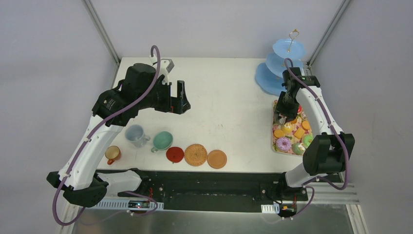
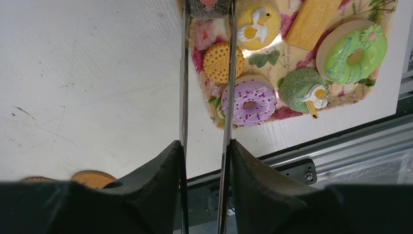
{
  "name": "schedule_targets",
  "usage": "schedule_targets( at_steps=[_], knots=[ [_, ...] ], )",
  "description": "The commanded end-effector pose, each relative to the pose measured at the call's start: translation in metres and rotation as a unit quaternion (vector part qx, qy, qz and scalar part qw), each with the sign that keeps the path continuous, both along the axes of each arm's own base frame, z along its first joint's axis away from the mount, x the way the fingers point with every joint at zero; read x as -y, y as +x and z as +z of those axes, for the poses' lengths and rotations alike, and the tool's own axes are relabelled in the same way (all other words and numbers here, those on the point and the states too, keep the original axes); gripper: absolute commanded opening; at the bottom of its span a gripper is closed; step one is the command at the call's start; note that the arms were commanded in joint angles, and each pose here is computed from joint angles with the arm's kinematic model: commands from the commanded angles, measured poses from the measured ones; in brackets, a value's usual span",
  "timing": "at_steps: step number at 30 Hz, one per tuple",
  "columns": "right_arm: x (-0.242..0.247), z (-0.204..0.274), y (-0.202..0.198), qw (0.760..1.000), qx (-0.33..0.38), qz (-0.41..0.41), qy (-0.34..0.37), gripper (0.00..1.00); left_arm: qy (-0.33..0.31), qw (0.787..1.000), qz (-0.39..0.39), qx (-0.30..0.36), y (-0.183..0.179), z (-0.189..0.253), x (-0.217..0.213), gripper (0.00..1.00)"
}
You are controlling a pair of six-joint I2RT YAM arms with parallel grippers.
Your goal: Serve the afternoon tea
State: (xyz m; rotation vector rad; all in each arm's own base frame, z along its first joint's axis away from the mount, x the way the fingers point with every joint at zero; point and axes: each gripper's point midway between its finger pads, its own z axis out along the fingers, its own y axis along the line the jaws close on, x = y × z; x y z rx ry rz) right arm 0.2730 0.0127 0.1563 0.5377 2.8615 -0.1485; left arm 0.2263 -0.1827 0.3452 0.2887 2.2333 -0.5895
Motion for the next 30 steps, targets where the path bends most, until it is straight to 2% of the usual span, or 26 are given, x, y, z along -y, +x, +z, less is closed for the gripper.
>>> schedule_targets(
  at_steps=[1,4,12,16,20,25,30],
  knots=[
    [0.008,0.005,0.002,1.000,0.016,0.002,-0.016,0.42,-0.002,1.000,-0.012,0.022,-0.001,0.013,0.002,0.99],
    [0.008,0.008,0.002,1.000,0.021,-0.001,-0.016,0.38,-0.003,1.000,-0.012,0.019,-0.001,0.011,0.002,0.99],
    [0.007,0.031,-0.004,0.999,0.045,-0.012,-0.009,0.13,-0.004,1.000,-0.011,0.017,-0.002,0.010,0.002,0.99],
    [0.006,0.046,-0.006,0.998,0.060,-0.017,-0.005,0.13,-0.005,1.000,-0.011,0.014,-0.002,0.008,0.003,0.99],
    [0.000,0.069,0.005,0.994,0.103,-0.016,0.012,0.13,-0.008,1.000,-0.011,0.009,-0.004,0.005,0.004,0.99],
    [-0.020,0.073,0.050,0.984,0.163,-0.027,0.066,0.14,-0.006,1.000,-0.008,-0.004,-0.007,-0.005,0.002,0.99],
    [-0.019,0.064,0.099,0.977,0.195,-0.053,0.060,0.14,-0.005,1.000,-0.003,-0.010,-0.010,-0.010,0.000,0.99]
  ],
)
